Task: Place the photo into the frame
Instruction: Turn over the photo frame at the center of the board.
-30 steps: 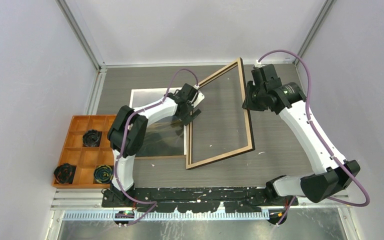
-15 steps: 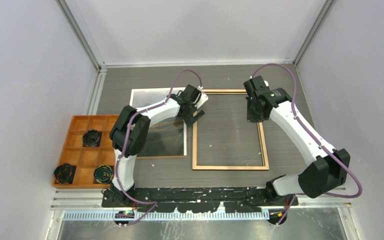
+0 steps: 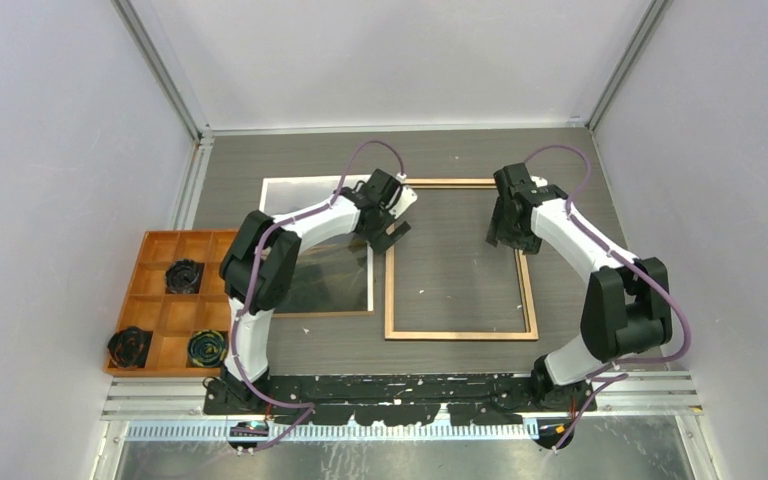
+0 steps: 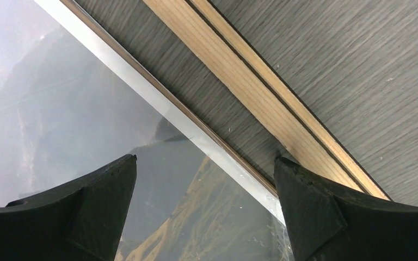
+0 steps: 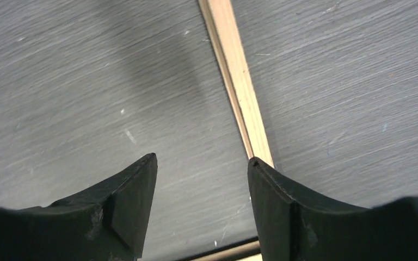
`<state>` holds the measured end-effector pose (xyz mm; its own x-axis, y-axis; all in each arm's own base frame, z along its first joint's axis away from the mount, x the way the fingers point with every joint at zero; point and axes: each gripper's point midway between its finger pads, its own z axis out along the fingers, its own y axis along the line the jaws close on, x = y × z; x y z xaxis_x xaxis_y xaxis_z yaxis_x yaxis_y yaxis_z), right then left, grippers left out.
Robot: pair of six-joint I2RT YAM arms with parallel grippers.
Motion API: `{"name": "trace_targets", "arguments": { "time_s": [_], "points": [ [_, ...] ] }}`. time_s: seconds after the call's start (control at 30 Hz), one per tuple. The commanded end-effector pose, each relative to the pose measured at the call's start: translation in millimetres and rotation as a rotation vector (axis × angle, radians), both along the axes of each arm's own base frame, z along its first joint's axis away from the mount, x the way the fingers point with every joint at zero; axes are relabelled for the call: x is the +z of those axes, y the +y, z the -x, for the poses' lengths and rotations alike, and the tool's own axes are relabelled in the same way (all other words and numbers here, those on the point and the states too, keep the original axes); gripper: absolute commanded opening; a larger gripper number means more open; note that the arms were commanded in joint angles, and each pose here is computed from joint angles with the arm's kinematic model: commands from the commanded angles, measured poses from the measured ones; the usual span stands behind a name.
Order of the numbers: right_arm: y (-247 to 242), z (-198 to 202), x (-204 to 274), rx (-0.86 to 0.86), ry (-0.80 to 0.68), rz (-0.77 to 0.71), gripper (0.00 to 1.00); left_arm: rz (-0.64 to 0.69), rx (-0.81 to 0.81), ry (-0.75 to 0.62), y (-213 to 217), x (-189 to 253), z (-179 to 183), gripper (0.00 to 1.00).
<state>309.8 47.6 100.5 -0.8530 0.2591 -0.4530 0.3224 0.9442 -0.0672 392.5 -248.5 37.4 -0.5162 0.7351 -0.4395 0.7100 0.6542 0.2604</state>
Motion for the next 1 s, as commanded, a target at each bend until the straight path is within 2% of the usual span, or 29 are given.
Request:
{"name": "trace_targets", "arguments": {
  "time_s": [0.0, 0.17, 0.3, 0.4, 0.6, 0.77, 0.87, 0.97],
  "points": [
    [-4.7, -22.0, -24.7, -0.101, -0.048, -0.055, 0.67, 0.029, -0.014, 0.005, -11.2, 9.4, 5.8, 1.0],
    [-19.3, -28.1, -55.6, -0.188, -0.014, -0.109, 0.65, 0.026, -0.021, 0.001, -23.2, 8.1, 0.3, 1.0],
    [-41.8, -23.4, -71.7, -0.271, 0.018, -0.108, 0.57, 0.021, -0.029, -0.015, -31.7, 10.1, -4.2, 1.0],
    [-55.7, -16.7, -77.4, -0.325, 0.025, -0.108, 0.52, 0.01, -0.035, -0.034, -36.6, 11.7, -8.3, 1.0],
    [-72.1, -4.4, -73.5, -0.41, -0.021, -0.102, 0.5, -0.005, -0.045, -0.044, -49.4, 7.9, -14.9, 1.0],
    [-53.3, -11.8, -60.3, -0.385, -0.095, -0.214, 0.51, -0.009, -0.043, -0.04, -51.2, 20.3, -17.4, 1.0],
    [-26.0, -30.6, -29.8, -0.302, -0.183, -0.272, 0.58, 0.012, -0.023, -0.029, -38.3, 44.4, -21.8, 1.0],
    [15.5, -51.0, 11.4, -0.174, -0.277, -0.298, 0.66, 0.056, 0.034, -0.01, -7.5, 78.6, -31.5, 1.0]
  ]
}}
